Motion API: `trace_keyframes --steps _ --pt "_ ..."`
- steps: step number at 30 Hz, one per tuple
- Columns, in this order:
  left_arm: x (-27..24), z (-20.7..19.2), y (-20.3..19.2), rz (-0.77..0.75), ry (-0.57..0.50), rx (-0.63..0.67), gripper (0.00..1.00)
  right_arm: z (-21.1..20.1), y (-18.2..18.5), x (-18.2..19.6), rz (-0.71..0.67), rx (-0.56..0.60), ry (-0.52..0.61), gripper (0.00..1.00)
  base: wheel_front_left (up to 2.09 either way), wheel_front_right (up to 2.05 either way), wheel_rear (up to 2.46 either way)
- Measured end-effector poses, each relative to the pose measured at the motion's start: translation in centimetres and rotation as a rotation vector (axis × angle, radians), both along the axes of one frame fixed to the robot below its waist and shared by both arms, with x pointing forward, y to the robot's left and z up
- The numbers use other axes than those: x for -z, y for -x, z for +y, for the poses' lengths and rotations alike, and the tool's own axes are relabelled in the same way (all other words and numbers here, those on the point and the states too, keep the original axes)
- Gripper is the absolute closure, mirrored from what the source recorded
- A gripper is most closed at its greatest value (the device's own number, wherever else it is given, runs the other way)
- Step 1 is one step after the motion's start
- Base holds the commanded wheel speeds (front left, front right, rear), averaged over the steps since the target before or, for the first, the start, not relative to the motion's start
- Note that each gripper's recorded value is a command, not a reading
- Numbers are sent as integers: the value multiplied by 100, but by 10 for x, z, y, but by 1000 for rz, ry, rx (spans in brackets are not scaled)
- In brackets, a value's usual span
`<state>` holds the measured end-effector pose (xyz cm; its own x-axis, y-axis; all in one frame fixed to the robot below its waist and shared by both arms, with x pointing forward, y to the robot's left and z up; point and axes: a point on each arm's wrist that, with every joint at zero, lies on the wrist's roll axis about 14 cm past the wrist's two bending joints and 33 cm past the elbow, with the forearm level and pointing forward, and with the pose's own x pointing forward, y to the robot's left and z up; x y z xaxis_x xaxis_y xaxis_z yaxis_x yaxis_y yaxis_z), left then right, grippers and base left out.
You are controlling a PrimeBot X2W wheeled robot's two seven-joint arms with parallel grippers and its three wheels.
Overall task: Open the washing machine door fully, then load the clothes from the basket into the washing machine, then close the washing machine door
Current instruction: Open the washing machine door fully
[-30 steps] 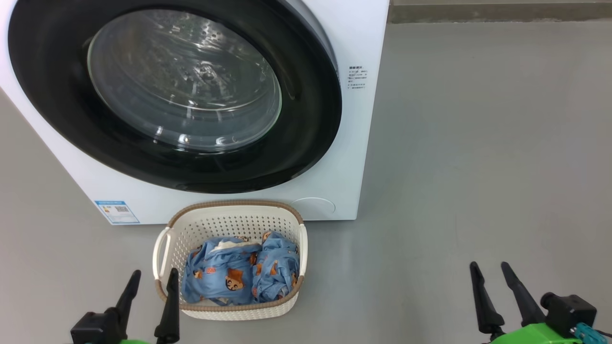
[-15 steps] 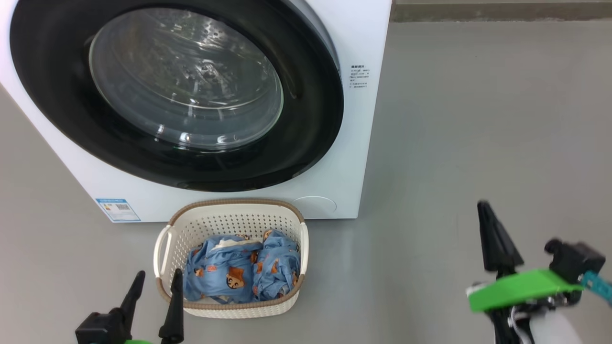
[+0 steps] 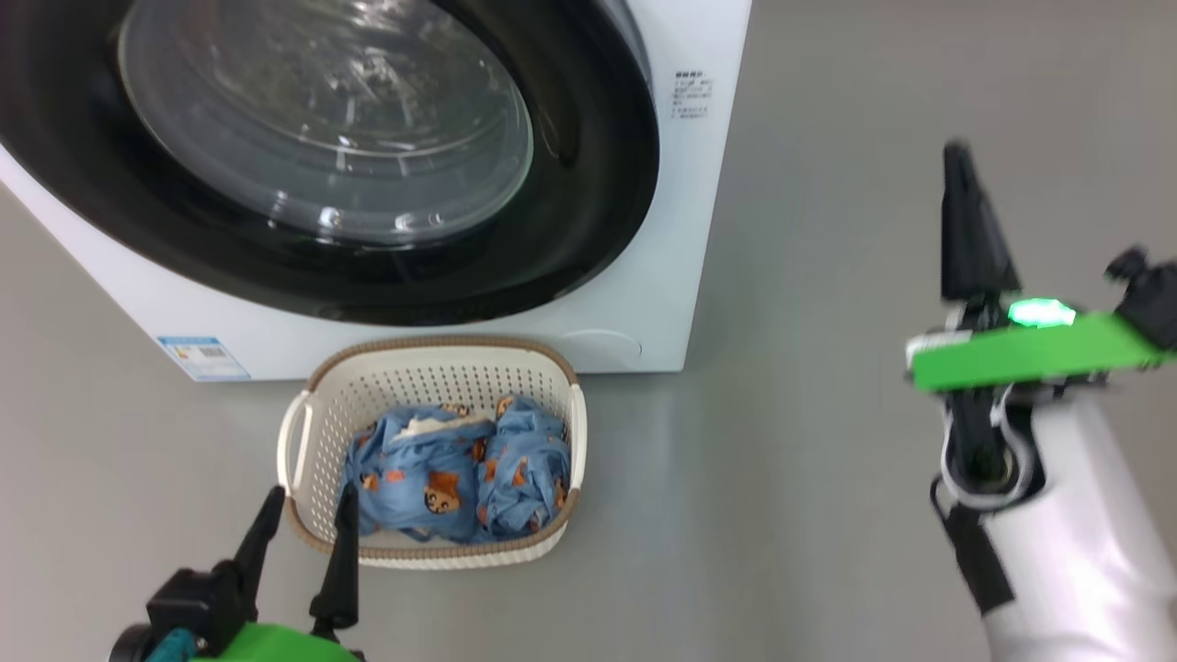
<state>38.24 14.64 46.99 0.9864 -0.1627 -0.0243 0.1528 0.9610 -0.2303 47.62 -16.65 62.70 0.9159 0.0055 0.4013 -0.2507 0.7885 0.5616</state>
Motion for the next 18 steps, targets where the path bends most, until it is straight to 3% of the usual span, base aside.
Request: trace_keyframes --steps 4,8,15,18 --pt "2 -1 -12 2 4 9 0 5 -21 -23 -54 -42 -34 100 0 0 0" --pt "3 -4 -22 3 8 19 0 11 -41 -36 -76 -100 -142 100 0 0 0" --pt "7 -3 -32 9 10 19 0 31 -73 -29 12 -270 -357 100 0 0 0" --pt "9 -4 -37 6 9 24 0 40 -88 -29 63 -359 -366 100 0 0 0"
